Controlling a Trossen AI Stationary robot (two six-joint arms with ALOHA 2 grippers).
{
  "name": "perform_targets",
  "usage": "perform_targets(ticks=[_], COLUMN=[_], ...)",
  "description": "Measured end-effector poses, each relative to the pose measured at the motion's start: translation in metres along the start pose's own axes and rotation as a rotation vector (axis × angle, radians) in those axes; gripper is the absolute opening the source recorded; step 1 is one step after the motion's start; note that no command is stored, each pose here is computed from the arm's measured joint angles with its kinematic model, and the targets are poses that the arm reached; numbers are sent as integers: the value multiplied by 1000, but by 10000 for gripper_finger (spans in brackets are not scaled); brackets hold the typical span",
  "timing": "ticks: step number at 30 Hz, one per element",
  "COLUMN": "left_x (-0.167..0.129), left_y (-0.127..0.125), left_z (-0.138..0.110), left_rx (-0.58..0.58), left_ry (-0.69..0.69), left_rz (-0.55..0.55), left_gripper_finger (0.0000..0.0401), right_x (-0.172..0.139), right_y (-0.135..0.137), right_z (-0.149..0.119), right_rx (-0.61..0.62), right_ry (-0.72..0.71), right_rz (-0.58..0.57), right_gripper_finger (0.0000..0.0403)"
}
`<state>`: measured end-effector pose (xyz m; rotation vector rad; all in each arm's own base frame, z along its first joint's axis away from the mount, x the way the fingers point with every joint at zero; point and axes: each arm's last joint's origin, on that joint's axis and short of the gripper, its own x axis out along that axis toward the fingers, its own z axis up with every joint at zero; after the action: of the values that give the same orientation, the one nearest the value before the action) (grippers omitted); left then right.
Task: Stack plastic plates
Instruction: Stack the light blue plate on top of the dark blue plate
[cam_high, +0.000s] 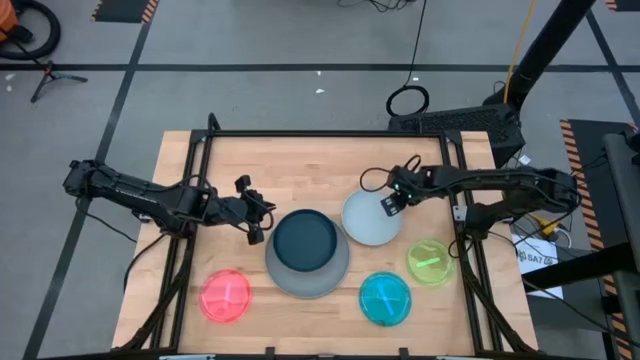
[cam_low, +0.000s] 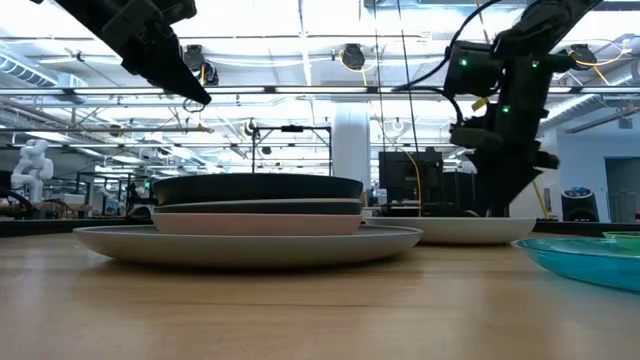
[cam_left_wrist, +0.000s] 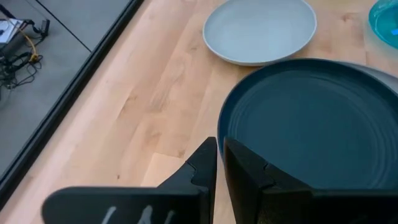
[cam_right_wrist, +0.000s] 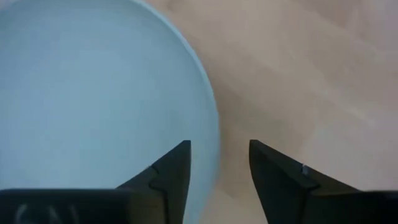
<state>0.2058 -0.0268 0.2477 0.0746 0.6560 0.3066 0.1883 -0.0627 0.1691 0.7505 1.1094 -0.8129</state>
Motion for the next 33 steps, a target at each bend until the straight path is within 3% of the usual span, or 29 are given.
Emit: perform_targets(ticks=[10,33], left_x=[0,0], left_y=[0,0], left_z=[0,3], left_rx=[-3,-34], left_ry=[-1,-25], left_rz=[0,-4], left_gripper_finger=[37,37], right_x=[1,37], right_y=[6,18], right_z=[-4,2], right_rx=[6,-20], right_ry=[-86,-54], right_rz=[-81,-114], right_gripper_finger=[171,169])
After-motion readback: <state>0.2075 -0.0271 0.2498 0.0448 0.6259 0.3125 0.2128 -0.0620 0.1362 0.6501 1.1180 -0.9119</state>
